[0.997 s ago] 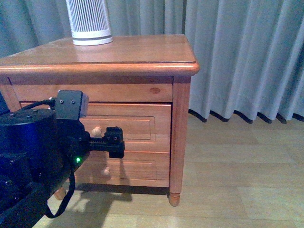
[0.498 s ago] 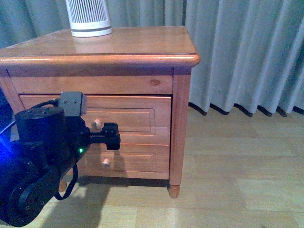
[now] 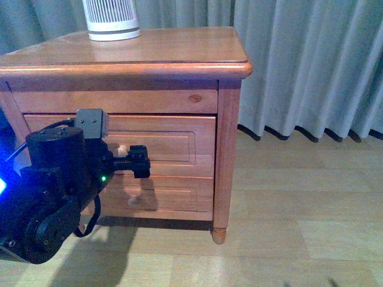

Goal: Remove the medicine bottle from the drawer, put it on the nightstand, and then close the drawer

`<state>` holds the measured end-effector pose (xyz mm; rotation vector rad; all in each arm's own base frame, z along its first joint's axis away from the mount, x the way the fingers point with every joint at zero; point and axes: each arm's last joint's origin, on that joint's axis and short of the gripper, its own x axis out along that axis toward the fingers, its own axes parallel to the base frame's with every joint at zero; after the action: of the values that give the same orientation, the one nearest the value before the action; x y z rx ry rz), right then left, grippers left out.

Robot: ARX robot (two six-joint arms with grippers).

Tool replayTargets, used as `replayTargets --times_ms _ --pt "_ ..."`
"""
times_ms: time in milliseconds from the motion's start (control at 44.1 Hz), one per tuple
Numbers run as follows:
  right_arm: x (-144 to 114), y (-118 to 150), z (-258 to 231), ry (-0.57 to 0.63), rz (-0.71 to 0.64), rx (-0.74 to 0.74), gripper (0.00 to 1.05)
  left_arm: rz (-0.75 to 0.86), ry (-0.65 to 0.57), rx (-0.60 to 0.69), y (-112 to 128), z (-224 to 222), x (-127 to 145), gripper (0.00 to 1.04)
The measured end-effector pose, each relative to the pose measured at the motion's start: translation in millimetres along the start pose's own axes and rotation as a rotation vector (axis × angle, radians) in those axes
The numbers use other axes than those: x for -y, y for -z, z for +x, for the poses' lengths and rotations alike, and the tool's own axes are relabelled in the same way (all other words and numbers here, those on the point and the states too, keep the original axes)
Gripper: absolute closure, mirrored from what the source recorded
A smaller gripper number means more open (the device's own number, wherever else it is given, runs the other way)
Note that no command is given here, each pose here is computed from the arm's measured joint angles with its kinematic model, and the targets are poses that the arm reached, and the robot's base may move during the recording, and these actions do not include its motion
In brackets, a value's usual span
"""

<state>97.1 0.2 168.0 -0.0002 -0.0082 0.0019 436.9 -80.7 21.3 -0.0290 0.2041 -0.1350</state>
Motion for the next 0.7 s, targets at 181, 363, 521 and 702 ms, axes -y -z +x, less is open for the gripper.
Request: replayTargets --times_ms 181,363,521,702 --pt "0.0 0.0 0.0 0.0 0.0 0.0 0.07 -0.003 0.006 -0.013 5.1 1.5 -0.3 0.42" --pt "0.0 0.0 0.0 0.0 0.0 0.0 0.07 -0.009 0.012 -0.019 8.1 1.5 0.3 0.74" --pt "0.0 0.0 0.0 0.0 0.0 0.0 0.07 -0.015 0.016 -0.016 7.8 1.5 1.0 0.79" --pt "0.0 0.0 0.0 0.0 0.0 0.0 0.07 -0.023 0.016 -0.01 9.6 -1.6 0.7 0.8"
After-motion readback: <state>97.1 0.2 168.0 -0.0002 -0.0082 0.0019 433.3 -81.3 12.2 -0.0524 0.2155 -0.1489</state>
